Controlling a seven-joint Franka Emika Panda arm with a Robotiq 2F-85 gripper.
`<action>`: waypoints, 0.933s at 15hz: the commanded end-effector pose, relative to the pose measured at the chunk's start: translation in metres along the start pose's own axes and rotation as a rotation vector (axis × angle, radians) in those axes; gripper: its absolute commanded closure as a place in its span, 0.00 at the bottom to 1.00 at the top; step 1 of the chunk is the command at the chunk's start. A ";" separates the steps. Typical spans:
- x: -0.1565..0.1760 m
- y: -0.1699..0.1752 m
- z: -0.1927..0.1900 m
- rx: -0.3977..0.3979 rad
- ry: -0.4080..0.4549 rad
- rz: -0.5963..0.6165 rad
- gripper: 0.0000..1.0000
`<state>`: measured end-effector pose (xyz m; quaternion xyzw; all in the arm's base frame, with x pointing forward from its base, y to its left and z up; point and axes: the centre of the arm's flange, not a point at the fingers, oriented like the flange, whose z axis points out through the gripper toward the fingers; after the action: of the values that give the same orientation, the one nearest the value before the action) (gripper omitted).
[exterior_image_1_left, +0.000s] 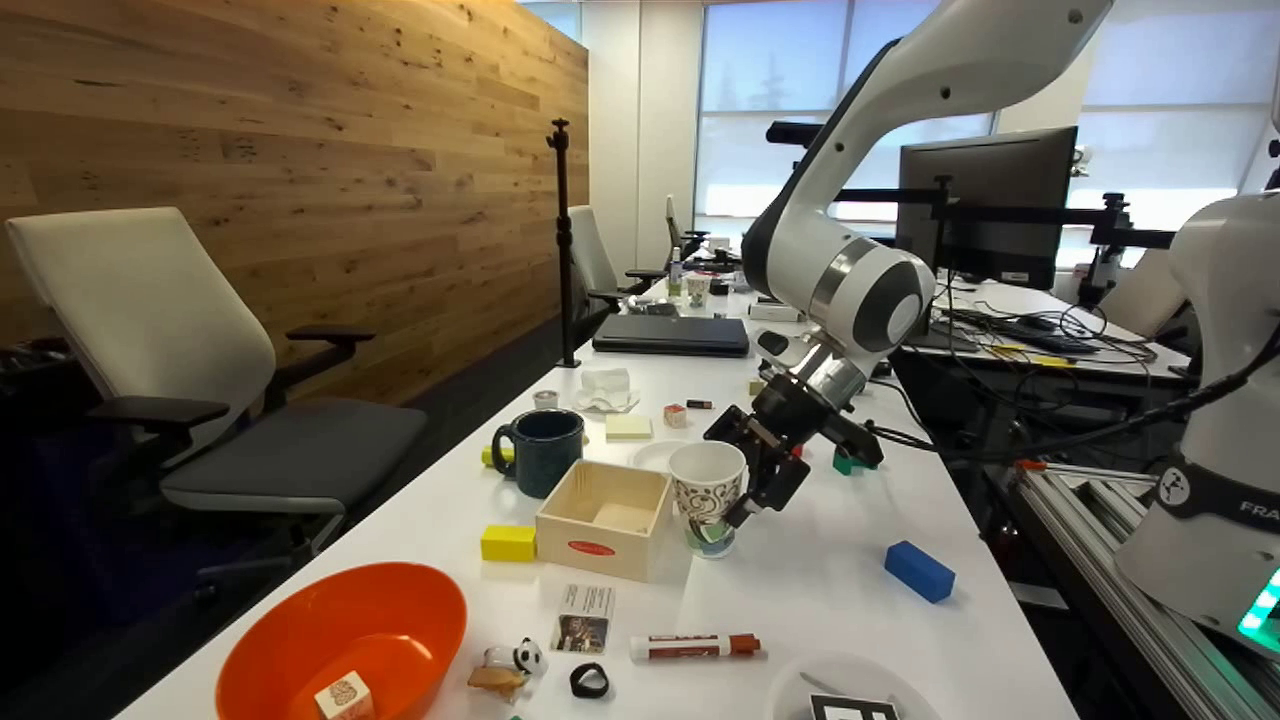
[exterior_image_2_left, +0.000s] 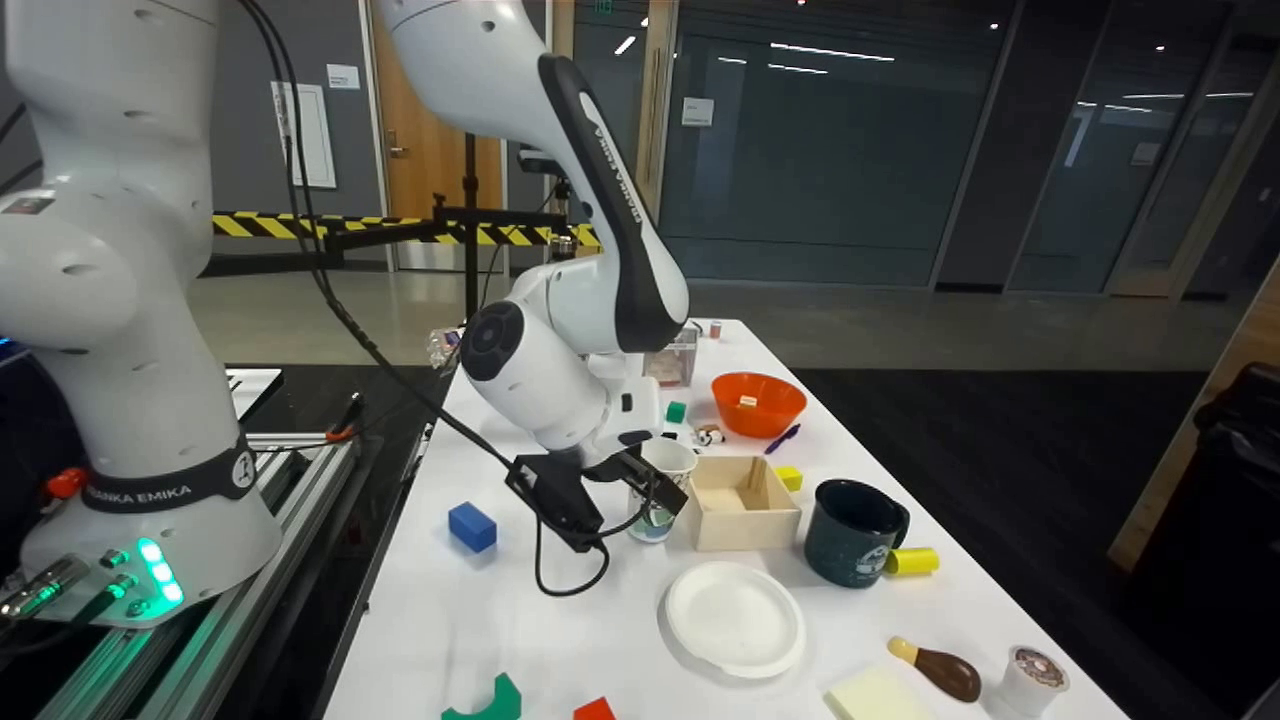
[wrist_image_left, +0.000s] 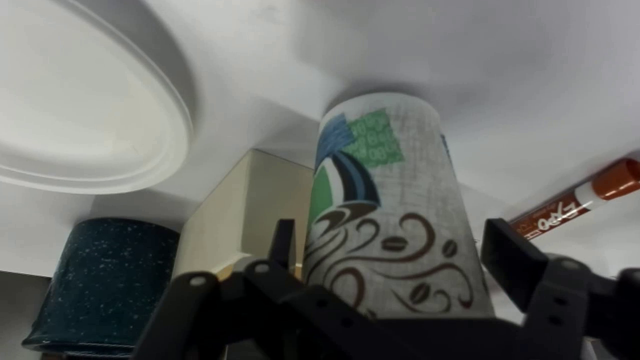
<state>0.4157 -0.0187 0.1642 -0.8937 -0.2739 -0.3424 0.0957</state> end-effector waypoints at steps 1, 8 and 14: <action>-0.006 0.001 0.006 -0.023 0.046 0.000 0.34; -0.002 0.002 -0.002 0.006 0.050 0.013 0.68; 0.018 -0.021 -0.027 0.078 -0.003 -0.004 0.99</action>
<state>0.4157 -0.0094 0.1692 -0.8863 -0.2817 -0.3482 0.1180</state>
